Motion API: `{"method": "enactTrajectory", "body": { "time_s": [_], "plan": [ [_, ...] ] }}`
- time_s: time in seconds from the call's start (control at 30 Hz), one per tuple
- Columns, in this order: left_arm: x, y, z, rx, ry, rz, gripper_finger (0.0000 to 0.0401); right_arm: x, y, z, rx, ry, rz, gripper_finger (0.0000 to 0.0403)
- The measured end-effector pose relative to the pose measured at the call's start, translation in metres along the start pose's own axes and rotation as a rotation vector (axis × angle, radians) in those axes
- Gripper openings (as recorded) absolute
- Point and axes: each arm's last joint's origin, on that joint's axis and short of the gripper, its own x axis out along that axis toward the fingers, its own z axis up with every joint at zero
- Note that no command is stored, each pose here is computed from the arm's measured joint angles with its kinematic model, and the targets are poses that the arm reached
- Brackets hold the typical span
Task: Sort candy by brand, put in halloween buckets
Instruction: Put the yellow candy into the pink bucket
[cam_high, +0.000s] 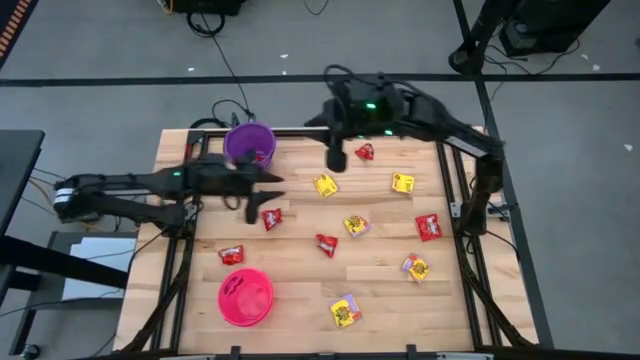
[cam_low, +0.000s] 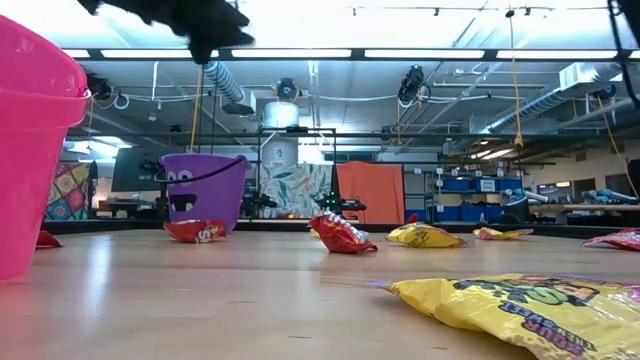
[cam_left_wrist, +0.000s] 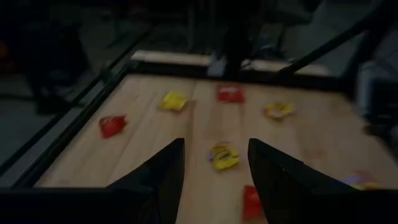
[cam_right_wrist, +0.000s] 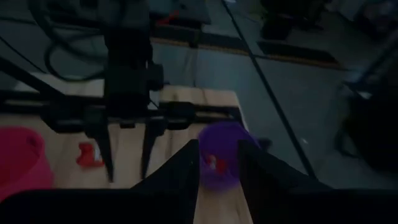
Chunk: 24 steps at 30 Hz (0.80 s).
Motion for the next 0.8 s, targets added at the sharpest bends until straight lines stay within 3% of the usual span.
{"method": "enactTrajectory", "body": {
  "time_s": [0.27,0.4,0.6,0.8],
  "plan": [
    [0.074,0.009,-0.029,0.053,0.075,0.061,0.0183,-0.033,0.032,-0.009,0.049,0.181,-0.044,0.0119],
    [0.097,0.018,-0.048,0.109,0.144,0.160,0.0183,-0.041,0.046,-0.013,0.063,0.245,-0.066,0.0118],
    [0.123,0.030,-0.071,0.118,0.219,0.231,0.0183,-0.049,0.064,-0.013,0.061,0.262,-0.071,0.0118],
    [0.151,0.037,-0.074,0.075,0.257,0.258,0.0183,-0.061,0.073,-0.010,0.035,0.235,-0.108,0.0118]
  ]
}}
